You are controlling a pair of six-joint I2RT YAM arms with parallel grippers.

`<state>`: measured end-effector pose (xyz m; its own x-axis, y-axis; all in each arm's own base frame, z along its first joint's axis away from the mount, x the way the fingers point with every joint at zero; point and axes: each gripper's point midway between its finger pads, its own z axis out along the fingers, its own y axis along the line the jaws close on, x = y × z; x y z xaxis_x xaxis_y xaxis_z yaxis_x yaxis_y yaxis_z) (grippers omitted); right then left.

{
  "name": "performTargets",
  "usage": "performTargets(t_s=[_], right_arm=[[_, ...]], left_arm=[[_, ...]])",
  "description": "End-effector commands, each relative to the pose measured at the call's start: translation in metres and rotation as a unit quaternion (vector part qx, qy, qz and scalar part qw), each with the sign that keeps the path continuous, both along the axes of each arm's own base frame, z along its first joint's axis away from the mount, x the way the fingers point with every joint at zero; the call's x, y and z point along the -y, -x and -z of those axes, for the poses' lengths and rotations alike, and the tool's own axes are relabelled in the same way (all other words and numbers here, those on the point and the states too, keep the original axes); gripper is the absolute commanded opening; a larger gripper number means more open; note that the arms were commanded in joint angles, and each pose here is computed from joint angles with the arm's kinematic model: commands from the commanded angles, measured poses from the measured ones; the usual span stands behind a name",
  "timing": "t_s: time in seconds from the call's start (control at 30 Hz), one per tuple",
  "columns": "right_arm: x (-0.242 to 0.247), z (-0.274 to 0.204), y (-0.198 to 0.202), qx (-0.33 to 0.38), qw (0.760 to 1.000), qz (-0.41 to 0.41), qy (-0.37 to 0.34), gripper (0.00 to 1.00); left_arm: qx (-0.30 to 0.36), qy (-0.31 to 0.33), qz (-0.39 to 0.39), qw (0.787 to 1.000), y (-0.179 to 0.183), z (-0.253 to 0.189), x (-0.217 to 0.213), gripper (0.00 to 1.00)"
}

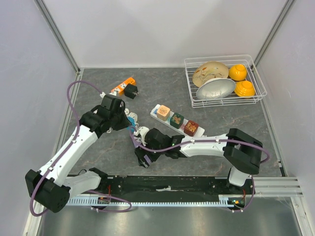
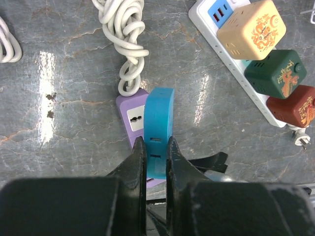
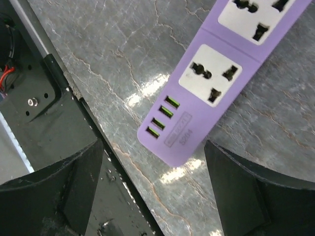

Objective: Insert the plug

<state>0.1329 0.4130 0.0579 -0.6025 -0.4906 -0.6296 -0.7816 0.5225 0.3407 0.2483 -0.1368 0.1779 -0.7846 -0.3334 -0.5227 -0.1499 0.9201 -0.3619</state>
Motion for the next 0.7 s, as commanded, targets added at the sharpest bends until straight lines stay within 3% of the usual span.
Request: performTargets(t_s=[0.0,0.17,0.37,0.47,0.67], right_arm=[[0.008,-0.03,-0.019,0.064,0.997,0.036,-0.029,0.91],[0.081,-0.045,-0.086,0.133,0.969,0.206,-0.006,0.92],[0.169,-0.048,-0.133,0.169,0.924,0.344,0.009,0.93],[0.196,-0.047,-0.143,0.187,0.906,0.38,0.011,0.94],[0.219,-0.036,-0.146,0.194,0.894,0.404,0.009,0.94]], left_arm=[[0.002,-0.004,-0.015,1.0,0.001,-0.008,-0.001,0.02],[-0.027,-0.026,-0.007,0.999,0.01,0.005,0.004,0.02],[-0.058,-0.074,0.005,0.996,0.021,0.021,0.014,0.02],[-0.074,-0.096,-0.008,0.993,0.021,0.028,0.011,0.02],[-0.078,-0.105,-0.038,0.991,0.015,0.035,0.017,0.02]])
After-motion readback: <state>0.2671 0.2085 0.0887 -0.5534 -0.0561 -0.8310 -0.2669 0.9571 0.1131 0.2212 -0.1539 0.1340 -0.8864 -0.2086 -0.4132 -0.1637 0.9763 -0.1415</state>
